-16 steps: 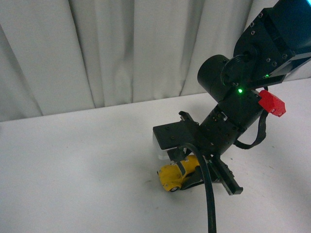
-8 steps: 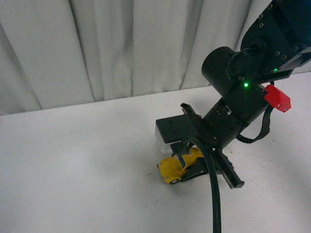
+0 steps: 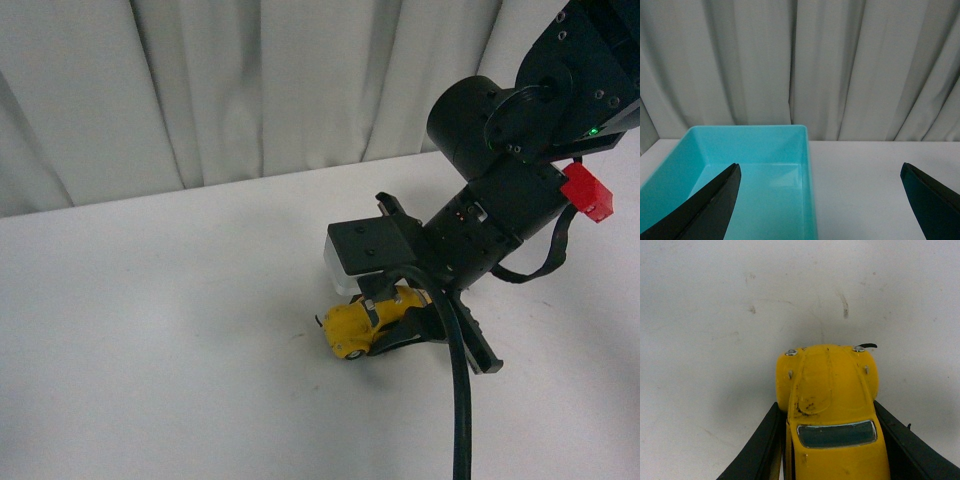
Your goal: Wind up and store yellow beetle toy
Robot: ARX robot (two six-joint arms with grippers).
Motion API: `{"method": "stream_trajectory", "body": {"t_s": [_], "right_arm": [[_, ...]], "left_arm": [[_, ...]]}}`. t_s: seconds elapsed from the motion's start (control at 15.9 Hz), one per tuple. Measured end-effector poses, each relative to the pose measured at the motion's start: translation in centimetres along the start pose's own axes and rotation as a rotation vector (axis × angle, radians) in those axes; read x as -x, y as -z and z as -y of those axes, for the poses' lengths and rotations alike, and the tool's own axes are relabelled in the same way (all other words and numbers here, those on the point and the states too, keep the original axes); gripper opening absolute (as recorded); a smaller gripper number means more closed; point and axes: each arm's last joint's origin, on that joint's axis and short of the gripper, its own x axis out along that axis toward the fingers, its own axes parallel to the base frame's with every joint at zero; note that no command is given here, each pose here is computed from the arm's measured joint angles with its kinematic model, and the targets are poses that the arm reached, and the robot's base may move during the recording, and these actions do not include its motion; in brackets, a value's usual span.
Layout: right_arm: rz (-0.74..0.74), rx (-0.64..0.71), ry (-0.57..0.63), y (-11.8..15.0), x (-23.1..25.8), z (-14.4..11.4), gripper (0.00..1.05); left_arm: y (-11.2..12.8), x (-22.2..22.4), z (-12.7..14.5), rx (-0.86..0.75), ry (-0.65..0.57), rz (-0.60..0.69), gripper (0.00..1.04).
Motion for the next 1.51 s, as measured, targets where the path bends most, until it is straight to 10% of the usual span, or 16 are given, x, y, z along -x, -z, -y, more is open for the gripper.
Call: {"method": "stream_trajectory", "body": {"t_s": [1.51], "right_arm": [[0.003, -0.238, 0.101, 10.4, 6.7, -8.6, 0.44]], "left_arm": [[0.0, 0.0, 0.0, 0.0, 0.0, 0.0, 0.98]]}}
